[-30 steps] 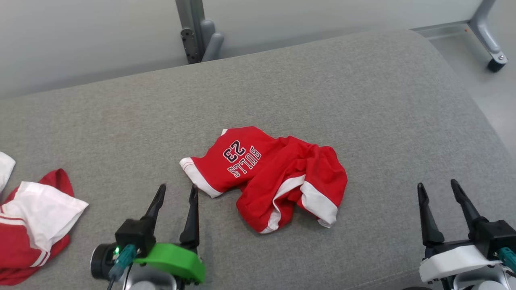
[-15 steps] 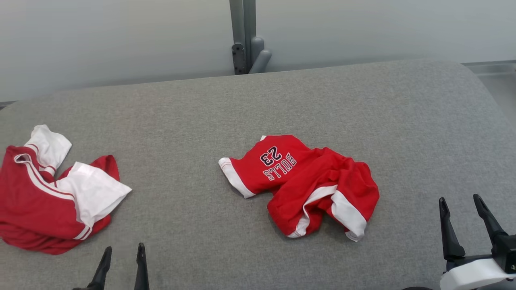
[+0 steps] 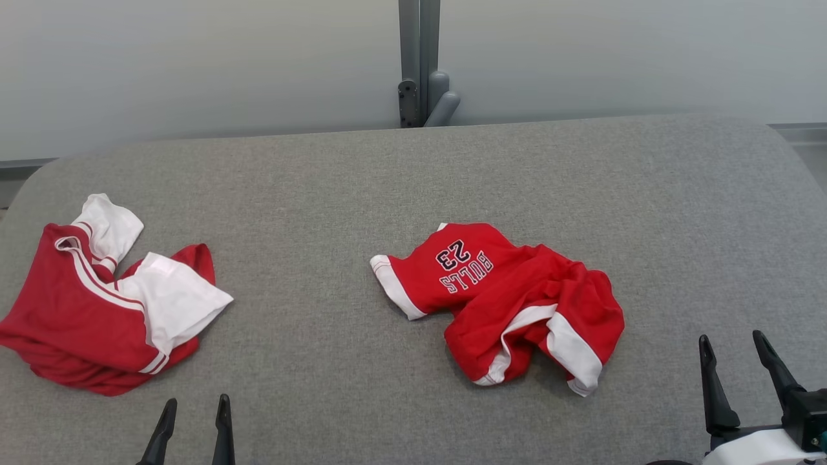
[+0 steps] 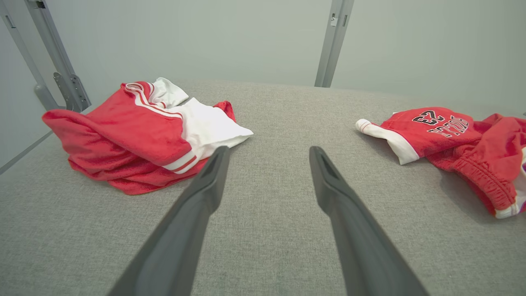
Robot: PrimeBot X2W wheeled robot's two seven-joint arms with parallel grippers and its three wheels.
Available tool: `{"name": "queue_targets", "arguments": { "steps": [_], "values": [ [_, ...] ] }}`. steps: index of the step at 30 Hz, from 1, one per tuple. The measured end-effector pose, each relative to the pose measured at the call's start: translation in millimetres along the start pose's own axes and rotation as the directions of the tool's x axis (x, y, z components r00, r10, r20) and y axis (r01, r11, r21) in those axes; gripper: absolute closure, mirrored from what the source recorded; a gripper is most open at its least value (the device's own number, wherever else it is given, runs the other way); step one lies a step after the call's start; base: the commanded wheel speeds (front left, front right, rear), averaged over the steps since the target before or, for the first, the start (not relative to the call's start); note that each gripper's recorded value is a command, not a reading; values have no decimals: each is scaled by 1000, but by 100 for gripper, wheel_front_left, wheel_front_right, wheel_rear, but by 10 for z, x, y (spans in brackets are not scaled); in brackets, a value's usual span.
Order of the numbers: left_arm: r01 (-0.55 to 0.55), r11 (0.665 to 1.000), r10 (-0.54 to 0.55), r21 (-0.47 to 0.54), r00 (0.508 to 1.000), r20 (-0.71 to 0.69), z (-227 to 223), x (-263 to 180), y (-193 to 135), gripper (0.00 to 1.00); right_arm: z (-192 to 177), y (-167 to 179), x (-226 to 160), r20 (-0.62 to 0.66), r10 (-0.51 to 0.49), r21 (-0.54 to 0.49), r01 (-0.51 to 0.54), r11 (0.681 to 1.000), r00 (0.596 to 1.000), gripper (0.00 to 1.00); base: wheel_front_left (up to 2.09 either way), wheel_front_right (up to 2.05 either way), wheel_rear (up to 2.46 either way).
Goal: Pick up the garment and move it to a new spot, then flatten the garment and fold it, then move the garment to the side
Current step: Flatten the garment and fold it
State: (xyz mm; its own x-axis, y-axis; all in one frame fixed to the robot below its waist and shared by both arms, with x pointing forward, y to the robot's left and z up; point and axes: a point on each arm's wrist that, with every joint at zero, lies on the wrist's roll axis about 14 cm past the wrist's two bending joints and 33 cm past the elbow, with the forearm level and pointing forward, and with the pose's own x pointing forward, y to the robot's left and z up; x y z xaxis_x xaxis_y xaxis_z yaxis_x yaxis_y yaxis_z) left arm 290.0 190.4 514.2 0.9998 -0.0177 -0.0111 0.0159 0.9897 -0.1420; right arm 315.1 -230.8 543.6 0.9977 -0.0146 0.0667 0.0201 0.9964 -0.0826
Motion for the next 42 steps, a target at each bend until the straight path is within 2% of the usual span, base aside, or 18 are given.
{"name": "queue_targets", "arguments": {
  "steps": [16, 20, 23, 24, 26, 29, 33, 36, 38, 42],
  "values": [
    [15, 1000, -15, 8, 1000, 4, -2, 57, -35, 0, -18, 36, -40, -5, 7, 15, -7, 1000, 1000, 0, 0, 0, 0],
    [39, 999, -40, -15, 999, -9, -47, 90, -125, 0, 26, 11, -41, 9, -1, 16, 1, 1000, 1000, 0, 0, 0, 0],
    [107, 991, -109, -75, 994, -17, -87, 153, -375, 0, 59, -43, -68, 19, -15, 10, 15, 1000, 1000, 0, 0, 0, 0],
    [174, 979, -176, -105, 984, -14, -89, 223, -614, 0, 76, -77, -84, 24, -26, 10, 25, 1000, 999, 0, 0, 0, 0],
    [242, 959, -249, -146, 968, -38, -146, 261, -876, 0, 103, -124, -91, 32, -39, 7, 39, 999, 999, 0, 0, 0, 0],
    [339, 910, -371, -238, 923, -104, -276, 283, -1310, 0, 126, -161, -107, 38, -53, 8, 53, 999, 998, 0, 0, 0, 0],
    [422, 834, -521, -354, 814, -257, -607, 157, -1818, 0, 136, -219, -123, 39, -76, 11, 76, 997, 996, 0, 0, 0, 0],
    [446, 793, -588, -415, 738, -330, -788, 81, -2052, 0, 142, -288, -155, 40, -104, 12, 104, 995, 994, 0, 0, 0, 0],
    [449, 775, -613, -445, 706, -355, -860, 78, -2157, 0, 130, -347, -196, 34, -128, 13, 128, 992, 991, 0, 0, 0, 0],
    [441, 785, -609, -435, 678, -412, -1024, 152, -2231, 0, 119, -452, -245, 27, -166, 9, 166, 986, 986, 0, 0, 0, 0]
  ]
}}
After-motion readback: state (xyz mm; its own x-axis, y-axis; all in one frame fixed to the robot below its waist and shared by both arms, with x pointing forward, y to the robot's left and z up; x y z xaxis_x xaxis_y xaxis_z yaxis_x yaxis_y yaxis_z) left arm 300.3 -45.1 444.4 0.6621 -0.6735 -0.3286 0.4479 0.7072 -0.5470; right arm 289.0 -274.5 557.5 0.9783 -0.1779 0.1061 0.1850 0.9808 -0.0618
